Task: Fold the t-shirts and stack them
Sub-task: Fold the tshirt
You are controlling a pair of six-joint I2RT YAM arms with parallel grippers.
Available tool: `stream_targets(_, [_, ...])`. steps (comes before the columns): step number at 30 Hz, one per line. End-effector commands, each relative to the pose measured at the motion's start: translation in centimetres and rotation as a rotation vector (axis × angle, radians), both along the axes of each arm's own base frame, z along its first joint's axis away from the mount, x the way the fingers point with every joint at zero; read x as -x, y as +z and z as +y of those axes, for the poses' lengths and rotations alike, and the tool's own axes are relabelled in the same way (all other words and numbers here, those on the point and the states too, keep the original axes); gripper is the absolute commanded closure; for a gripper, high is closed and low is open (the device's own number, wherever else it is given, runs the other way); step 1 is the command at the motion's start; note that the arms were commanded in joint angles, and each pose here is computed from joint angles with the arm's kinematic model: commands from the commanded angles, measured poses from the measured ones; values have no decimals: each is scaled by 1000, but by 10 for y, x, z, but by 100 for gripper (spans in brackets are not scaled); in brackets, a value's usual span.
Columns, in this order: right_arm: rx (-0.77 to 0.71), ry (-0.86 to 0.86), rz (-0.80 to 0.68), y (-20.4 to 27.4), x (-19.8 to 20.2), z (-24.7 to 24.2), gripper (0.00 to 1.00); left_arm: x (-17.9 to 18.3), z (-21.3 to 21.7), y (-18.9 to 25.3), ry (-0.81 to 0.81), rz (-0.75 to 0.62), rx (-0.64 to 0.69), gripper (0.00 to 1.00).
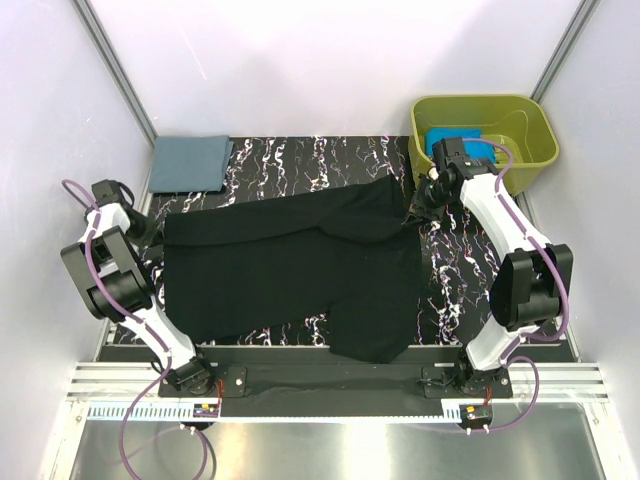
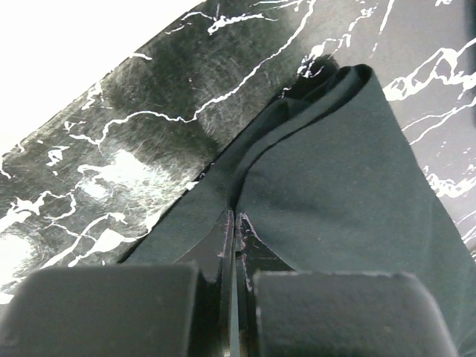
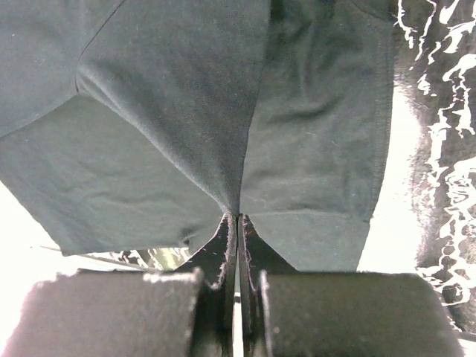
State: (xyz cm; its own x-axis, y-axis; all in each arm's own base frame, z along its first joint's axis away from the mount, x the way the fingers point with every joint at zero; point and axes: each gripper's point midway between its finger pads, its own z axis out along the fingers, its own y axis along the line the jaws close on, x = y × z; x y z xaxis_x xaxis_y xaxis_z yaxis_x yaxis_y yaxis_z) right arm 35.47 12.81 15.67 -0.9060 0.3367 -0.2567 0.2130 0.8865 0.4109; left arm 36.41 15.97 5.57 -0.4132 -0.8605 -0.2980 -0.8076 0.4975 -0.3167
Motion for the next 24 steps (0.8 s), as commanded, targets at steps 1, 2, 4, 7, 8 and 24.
stream_targets(1, [37, -4, -9, 1, -5, -8, 100, 0, 11, 7, -1, 2, -47, 100])
stream_targets(2, [34, -3, -7, 1, -5, -7, 100, 2, 12, 6, 4, 8, -48, 100])
stream_targets(4, [32, 2, -1, -1, -4, -7, 100, 6, 14, 4, 4, 19, -56, 100])
stream_targets(7, [39, 12, 14, -7, -2, -7, 100, 11, 16, -4, 8, 43, -49, 100])
stream_targets(8, [41, 13, 22, -10, 0, -8, 100, 12, 15, -9, 8, 54, -41, 100])
stream_targets(24, [108, 43, 93, -36, 15, -19, 100, 27, 7, -39, 12, 117, -11, 100])
